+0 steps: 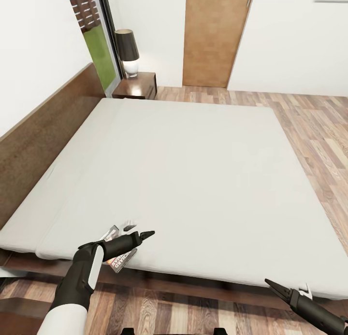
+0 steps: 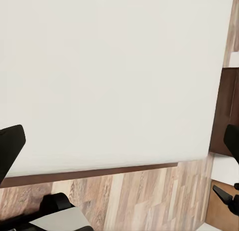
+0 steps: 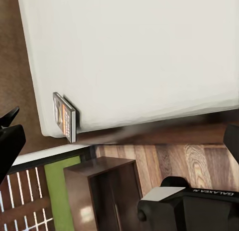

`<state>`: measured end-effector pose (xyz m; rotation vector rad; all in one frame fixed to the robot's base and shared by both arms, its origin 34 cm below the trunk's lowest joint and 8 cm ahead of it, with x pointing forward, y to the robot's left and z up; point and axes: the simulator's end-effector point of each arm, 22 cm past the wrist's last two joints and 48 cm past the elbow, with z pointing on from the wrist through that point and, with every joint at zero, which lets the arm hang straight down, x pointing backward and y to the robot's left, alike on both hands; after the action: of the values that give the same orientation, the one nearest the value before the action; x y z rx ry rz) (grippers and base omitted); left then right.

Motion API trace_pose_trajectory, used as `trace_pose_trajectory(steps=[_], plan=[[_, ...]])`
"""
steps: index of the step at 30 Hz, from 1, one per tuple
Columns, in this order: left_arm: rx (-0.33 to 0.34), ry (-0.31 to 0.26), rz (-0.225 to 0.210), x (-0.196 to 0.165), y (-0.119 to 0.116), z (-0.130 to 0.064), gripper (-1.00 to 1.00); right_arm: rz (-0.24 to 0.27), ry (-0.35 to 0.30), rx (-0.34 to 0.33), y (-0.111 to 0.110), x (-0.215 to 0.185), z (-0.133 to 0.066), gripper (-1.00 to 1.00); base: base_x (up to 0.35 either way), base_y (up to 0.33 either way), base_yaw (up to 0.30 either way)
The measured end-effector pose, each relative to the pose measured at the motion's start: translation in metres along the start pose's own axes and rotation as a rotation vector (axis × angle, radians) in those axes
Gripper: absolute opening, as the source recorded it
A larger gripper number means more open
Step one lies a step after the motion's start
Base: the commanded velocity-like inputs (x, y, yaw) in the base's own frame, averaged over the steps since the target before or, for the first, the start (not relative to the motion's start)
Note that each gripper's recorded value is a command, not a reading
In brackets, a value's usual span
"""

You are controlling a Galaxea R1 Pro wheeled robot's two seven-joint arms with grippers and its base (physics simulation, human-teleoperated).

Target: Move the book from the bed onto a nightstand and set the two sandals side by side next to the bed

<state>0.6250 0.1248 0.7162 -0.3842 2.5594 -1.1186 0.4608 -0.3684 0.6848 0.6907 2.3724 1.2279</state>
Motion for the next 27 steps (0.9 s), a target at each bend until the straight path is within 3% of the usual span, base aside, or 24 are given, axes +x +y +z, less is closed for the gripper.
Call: trace_pose_trajectory(steps=[10,20,27], plan=[[0.002,0.001,0.0,0.0,-0.0003,0.0003,1.0,0.001,0.001,0.0,-0.0003,0.0005,-0.0001,1.0,-0.185,0.0,0.0],[0.003,0.0,0.001,-0.0002,-0.0008,0.0002,1.0,0.001,0.0,0.0,-0.0001,0.0005,-0.0001,1.0,-0.026,0.0,0.0],[0.003,0.001,0.0,-0.0003,-0.0007,0.0005,1.0,0.004,0.001,0.002,-0.0008,0.0011,0.0001,1.0,-0.267,0.0,0.0]])
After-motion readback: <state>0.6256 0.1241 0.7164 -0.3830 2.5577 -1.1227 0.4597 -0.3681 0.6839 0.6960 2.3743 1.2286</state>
